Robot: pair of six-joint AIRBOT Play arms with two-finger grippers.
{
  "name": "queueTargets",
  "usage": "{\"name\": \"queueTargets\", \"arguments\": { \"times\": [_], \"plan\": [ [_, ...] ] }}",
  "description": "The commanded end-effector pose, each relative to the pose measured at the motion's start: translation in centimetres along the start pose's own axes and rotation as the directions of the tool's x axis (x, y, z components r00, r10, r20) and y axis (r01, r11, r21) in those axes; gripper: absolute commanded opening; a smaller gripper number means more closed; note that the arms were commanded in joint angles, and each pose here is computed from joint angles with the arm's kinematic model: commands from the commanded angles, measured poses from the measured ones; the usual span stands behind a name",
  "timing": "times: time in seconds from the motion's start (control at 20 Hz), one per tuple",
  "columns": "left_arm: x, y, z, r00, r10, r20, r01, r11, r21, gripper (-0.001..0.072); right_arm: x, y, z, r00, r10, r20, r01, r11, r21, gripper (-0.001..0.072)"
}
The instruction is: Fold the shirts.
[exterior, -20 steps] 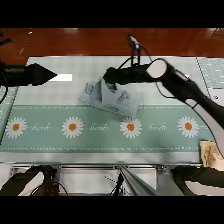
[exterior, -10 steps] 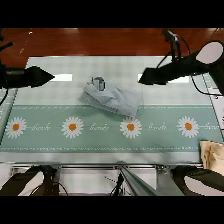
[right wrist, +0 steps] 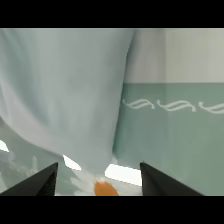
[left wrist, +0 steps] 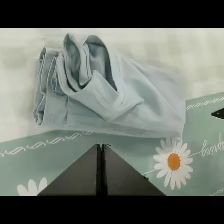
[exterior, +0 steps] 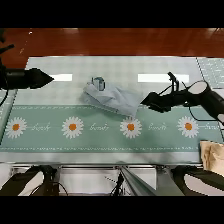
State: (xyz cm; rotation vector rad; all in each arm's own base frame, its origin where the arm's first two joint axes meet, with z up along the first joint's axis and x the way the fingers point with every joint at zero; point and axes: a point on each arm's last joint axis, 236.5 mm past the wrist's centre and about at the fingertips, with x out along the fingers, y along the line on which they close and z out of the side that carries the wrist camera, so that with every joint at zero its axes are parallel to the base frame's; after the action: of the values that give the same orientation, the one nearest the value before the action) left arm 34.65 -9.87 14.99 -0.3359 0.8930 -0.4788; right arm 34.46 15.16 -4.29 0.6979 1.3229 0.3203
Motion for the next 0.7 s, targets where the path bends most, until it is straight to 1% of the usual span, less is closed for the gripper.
{"name": "queueTargets", "arguments": {
  "times": [0.0, 0.25, 0.3, 0.35, 0.4, 0.45, 0.55, 0.65],
  "plan": [
    [0.0, 0.4, -1.3, 0.998, 0.017, -0.055, -0.017, 1.0, 0.012, 0.0024, 2.8, -1.6, 1.1, 0.992, 0.023, 0.123, -0.042, 0.986, 0.158, 0.0593],
    [0.0, 0.4, -1.4, 0.998, 0.016, -0.06, -0.015, 1.0, 0.01, 0.0024, 7.0, 0.8, 0.5, 0.988, 0.057, 0.146, -0.084, 0.978, 0.189, 0.0592],
    [0.0, 0.4, -1.4, 0.998, 0.016, -0.06, -0.015, 1.0, 0.009, 0.0024, 7.6, 1.0, 0.4, 0.987, 0.057, 0.149, -0.086, 0.977, 0.195, 0.0578],
    [0.0, 0.4, -1.4, 0.998, 0.016, -0.06, -0.015, 1.0, 0.01, 0.0024, 7.7, 1.2, 0.5, 0.986, 0.06, 0.157, -0.088, 0.98, 0.177, 0.0434],
    [0.0, 0.4, -1.4, 0.998, 0.016, -0.06, -0.015, 1.0, 0.01, 0.0024, 7.4, 1.6, 0.7, 0.985, 0.071, 0.158, -0.094, 0.985, 0.144, 0.0176],
    [0.1, 0.5, -1.4, 0.998, 0.016, -0.061, -0.015, 1.0, 0.009, 0.0024, 6.5, 2.3, 1.2, 0.983, 0.098, 0.155, -0.117, 0.987, 0.114, 0.0014],
    [0.2, 0.6, -1.4, 0.998, 0.016, -0.063, -0.016, 1.0, 0.006, 0.0024, 2.8, 4.8, 2.9, 0.971, 0.183, 0.157, -0.183, 0.983, -0.01, 0.0013],
    [0.8, 1.0, -1.2, 0.998, 0.019, -0.061, -0.019, 1.0, -0.002, 0.0024, -3.2, 7.2, 4.3, 0.957, 0.239, 0.162, -0.225, 0.969, -0.102, 0.0013]
  ]
}}
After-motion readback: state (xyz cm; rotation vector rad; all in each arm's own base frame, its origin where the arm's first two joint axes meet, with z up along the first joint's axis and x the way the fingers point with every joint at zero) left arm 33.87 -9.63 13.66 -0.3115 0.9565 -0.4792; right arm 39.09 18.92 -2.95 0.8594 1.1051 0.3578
